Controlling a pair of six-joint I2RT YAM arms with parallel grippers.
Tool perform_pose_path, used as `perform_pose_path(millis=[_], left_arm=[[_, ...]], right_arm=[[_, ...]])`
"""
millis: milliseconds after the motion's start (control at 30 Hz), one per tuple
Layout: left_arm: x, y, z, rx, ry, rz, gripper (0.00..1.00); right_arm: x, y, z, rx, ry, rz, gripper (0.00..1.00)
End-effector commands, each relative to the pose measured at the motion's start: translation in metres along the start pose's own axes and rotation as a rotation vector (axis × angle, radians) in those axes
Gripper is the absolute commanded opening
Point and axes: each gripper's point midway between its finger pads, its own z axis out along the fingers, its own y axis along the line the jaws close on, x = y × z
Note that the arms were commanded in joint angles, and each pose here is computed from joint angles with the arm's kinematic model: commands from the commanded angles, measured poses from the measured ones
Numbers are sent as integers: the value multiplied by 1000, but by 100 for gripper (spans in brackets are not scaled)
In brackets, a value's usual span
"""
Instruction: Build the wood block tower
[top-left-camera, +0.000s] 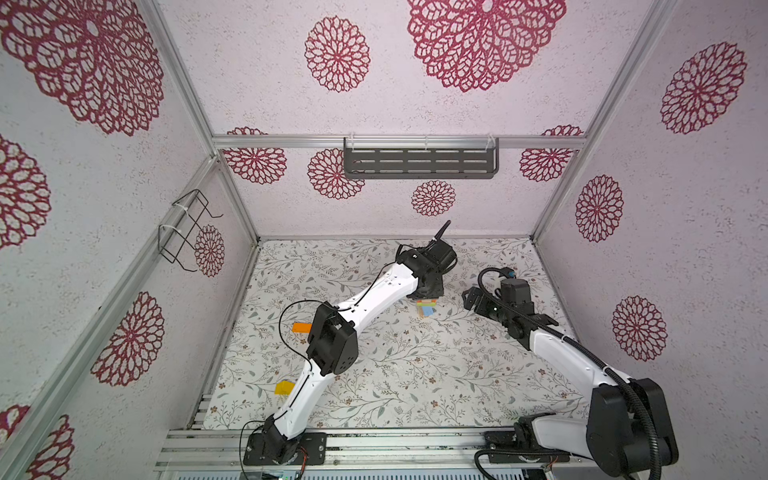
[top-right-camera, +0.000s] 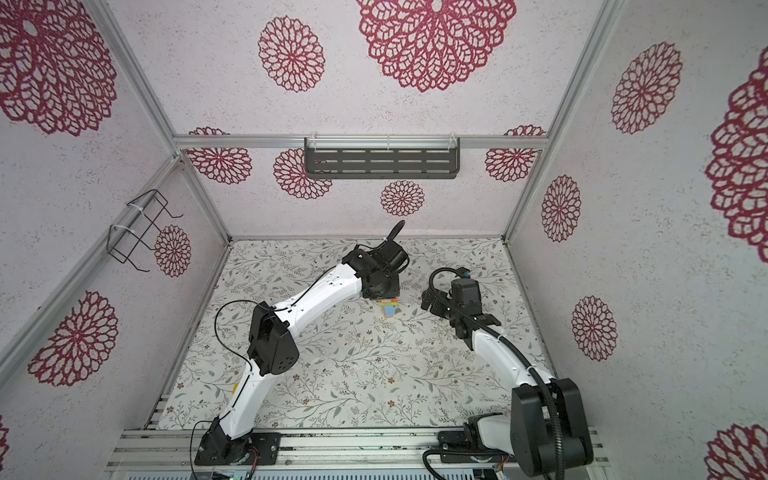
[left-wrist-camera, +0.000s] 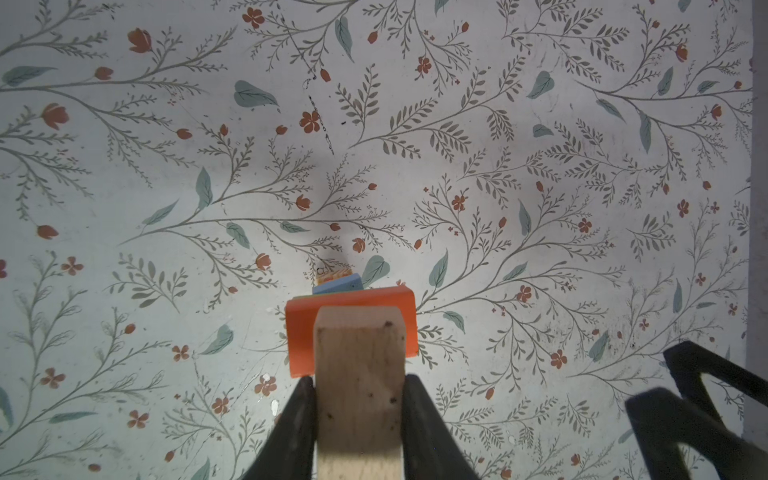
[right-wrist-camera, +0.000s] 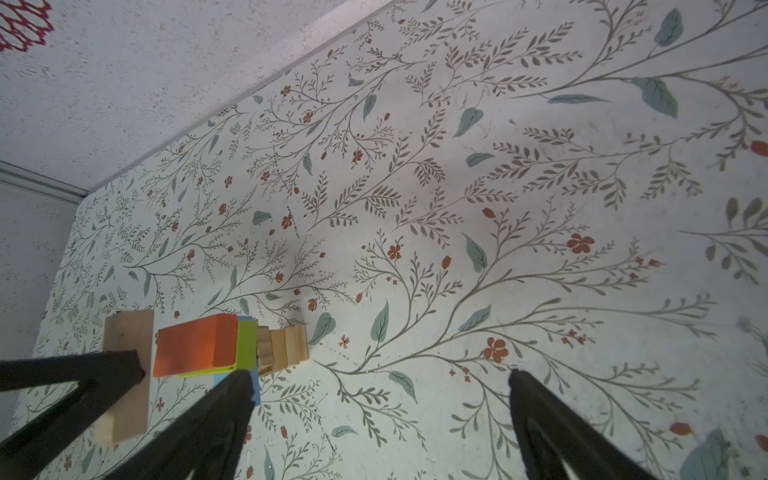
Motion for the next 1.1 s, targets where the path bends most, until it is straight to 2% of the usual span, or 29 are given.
perform_pose_path(millis=[0,1067], left_arm=[[3,2,13,-12,12,-11,32],[-7,4,13,-3,5,-29,32]], right_arm=[[-14,7,-9,-28,-53,12,99],[-12,8,-6,-36,-43,16,99]])
